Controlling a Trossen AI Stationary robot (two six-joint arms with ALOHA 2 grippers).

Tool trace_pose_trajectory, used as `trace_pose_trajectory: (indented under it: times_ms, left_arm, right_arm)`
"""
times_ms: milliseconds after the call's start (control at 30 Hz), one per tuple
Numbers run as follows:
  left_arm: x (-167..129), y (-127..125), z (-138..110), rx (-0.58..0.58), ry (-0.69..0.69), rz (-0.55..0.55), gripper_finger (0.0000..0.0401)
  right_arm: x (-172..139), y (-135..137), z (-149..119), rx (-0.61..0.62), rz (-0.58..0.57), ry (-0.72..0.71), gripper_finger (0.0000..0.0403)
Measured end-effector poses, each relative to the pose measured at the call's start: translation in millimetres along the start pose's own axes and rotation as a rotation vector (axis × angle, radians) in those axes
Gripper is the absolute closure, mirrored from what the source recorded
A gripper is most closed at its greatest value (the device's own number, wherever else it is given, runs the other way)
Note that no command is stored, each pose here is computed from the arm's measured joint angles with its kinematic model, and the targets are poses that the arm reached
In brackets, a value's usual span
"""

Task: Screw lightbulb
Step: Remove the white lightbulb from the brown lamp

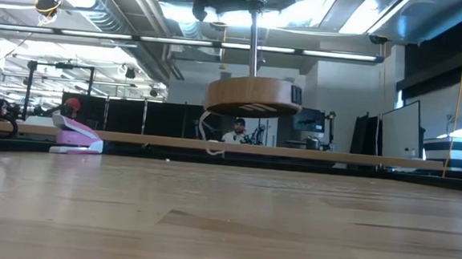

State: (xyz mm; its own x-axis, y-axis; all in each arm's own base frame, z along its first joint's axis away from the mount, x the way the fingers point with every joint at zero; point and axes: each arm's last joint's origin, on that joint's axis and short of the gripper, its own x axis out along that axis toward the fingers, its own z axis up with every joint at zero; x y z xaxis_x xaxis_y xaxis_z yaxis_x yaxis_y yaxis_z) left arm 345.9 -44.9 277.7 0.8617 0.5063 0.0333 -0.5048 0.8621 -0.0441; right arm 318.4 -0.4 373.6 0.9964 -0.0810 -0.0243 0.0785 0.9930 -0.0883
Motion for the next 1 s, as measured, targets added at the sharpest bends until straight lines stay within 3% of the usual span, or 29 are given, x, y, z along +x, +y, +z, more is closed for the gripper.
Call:
trace_pose_trajectory:
  times_ms: [133,267,433,533,667,867,1000]
  left_arm:
    - [-3.1,-5.0,0.2,0.027,-0.002,-0.050,0.0248]
    - [-7.4,-12.3,1.5,0.061,-0.010,-0.193,0.0248]
    - [-7.1,-17.8,2.6,0.064,-0.034,-0.560,0.0248]
    - [-4.8,-16.0,4.0,0.019,-0.037,-0.735,0.0248]
    - [-1.6,-11.9,2.7,-0.020,-0.005,-0.816,0.0248]
    - [0.8,-9.7,0.3,-0.008,0.004,-0.733,0.0248]
    - [1.3,-9.1,-0.2,-0.006,0.006,-0.641,0.0248]
  right_arm:
    - [-1.8,2.9,1.4,-0.002,0.116,-0.010,0.0145]
    - [-6.4,7.8,4.4,-0.001,0.316,-0.030,0.0145]
    - [-10.8,16.0,6.9,-0.006,0.644,-0.078,0.0145]
    - [-11.6,18.4,7.5,-0.018,0.764,-0.105,0.0147]
    - [-9.0,19.5,5.3,-0.006,0.800,-0.103,0.0147]
    - [-6.4,18.2,3.3,0.040,0.680,-0.061,0.0146]
    - [-5.2,16.7,3.0,0.046,0.603,-0.053,0.0068]
